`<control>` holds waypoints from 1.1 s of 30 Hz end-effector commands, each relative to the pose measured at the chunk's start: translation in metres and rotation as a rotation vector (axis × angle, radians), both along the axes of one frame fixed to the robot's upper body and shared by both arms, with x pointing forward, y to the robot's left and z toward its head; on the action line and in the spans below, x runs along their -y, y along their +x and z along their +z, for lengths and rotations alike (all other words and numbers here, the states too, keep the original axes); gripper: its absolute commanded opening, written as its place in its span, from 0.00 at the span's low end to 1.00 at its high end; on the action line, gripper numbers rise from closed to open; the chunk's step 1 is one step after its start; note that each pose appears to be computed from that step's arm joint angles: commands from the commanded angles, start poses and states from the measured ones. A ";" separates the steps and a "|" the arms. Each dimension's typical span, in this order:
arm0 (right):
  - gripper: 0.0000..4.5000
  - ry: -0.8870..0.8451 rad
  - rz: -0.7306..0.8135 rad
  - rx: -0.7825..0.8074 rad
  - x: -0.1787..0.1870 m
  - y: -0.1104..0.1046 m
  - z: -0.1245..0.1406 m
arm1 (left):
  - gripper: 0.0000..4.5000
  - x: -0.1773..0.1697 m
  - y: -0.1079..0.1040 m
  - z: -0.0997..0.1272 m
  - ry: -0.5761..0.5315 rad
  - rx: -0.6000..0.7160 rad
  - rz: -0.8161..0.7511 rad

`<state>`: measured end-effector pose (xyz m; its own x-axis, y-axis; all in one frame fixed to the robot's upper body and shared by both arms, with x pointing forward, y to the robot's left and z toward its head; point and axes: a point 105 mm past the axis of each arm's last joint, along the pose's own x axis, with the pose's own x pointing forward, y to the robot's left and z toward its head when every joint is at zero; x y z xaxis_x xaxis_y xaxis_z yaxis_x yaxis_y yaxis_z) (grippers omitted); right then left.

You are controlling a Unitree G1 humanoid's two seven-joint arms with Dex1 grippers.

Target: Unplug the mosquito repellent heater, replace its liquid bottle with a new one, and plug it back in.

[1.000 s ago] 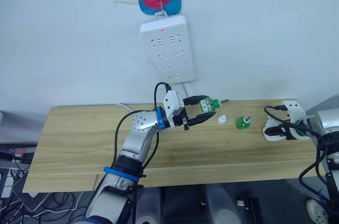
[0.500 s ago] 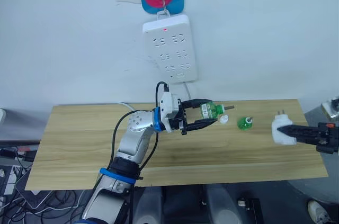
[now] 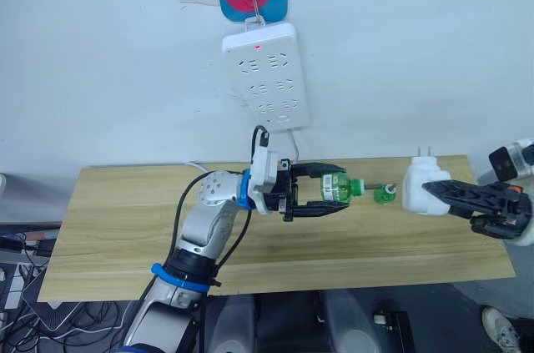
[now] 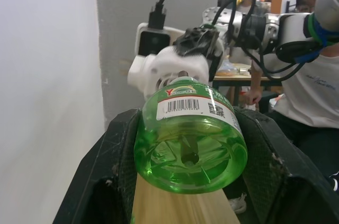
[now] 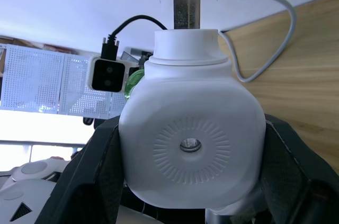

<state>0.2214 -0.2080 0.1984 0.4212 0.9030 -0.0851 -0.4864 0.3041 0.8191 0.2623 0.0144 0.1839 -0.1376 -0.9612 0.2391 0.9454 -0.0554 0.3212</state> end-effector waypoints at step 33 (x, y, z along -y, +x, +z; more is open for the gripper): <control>0.66 0.049 0.137 0.095 -0.032 -0.004 0.013 | 0.51 0.011 -0.005 -0.005 0.014 0.001 -0.026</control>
